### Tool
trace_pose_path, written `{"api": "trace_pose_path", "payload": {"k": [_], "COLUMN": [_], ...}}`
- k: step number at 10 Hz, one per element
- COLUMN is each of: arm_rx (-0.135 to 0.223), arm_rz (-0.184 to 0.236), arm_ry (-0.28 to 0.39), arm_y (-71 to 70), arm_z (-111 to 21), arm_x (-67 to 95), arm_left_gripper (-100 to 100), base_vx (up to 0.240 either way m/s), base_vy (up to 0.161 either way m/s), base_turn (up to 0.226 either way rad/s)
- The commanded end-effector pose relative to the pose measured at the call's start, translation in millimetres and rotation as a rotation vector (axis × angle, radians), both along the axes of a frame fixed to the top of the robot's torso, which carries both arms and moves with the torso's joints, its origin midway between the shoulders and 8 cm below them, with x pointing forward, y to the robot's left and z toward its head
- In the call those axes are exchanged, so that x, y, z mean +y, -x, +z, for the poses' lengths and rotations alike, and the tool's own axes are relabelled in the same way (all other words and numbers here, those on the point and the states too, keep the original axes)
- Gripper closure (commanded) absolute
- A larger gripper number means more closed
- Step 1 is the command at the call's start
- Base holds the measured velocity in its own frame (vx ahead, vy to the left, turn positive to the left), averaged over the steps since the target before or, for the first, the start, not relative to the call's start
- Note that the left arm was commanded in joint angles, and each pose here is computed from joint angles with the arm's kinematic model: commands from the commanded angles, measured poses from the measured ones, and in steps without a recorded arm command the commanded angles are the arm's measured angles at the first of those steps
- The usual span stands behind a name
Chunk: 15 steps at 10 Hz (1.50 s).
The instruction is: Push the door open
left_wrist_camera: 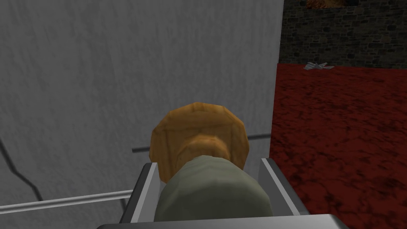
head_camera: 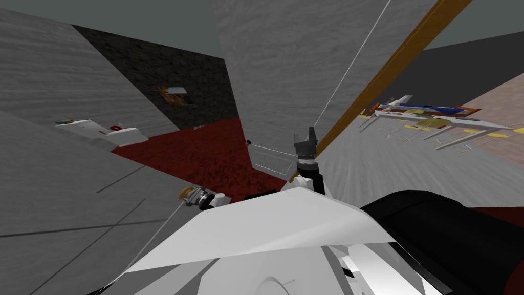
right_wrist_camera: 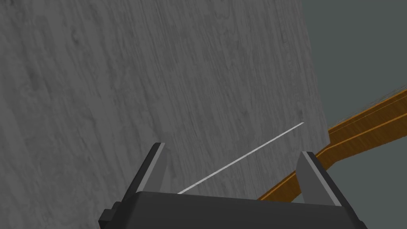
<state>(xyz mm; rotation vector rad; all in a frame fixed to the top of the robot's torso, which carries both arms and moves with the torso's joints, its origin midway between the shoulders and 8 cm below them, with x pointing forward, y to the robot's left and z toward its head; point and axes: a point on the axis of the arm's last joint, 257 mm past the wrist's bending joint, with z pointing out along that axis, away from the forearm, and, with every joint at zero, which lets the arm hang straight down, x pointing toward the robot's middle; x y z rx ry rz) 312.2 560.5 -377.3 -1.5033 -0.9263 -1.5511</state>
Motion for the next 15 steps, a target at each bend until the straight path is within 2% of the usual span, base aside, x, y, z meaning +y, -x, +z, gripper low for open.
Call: {"api": "trace_pose_path", "payload": {"k": [1, 2, 5, 7, 8, 9, 11, 12, 13, 15], "arm_rx": [-0.006, -0.006, -0.013, -0.014, -0.016, -0.016, -0.017, 0.007, 0.006, -0.017], "arm_rz": [0.064, 0.064, 0.138, 0.154, 0.184, 0.184, 0.243, 0.241, 0.241, 0.243], "arm_ry": [-0.025, -0.025, -0.033, -0.033, -0.032, -0.032, -0.024, -0.008, -0.008, -0.024], "arm_y": [20.4, 20.4, 38.6, 42.4, 50.1, 50.1, 65.3, 68.5, 68.4, 65.3], "arm_z": [8.7, 8.7, 12.5, 12.9, 12.7, 12.7, 10.3, -0.5, -0.3, 10.3], "arm_x": [20.2, 20.2, 32.6, 34.6, 37.2, 37.2, 39.6, 35.7, 35.8, 39.6], "arm_left_gripper": [100, 100, 100, 100, 100, 100, 100, 100, 100, 100], "base_vx": [0.154, 0.128, 0.118, 0.131, 0.086, 0.077, 0.140, 0.100, 0.029, -0.012], "base_vy": [0.169, 0.121, 0.119, 0.130, 0.110, 0.086, 0.119, 0.117, 0.053, 0.001], "base_turn": [-0.003, 0.004, 0.026, 0.019, 0.033, 0.018, 0.035, 0.004, 0.004, -0.005]}}
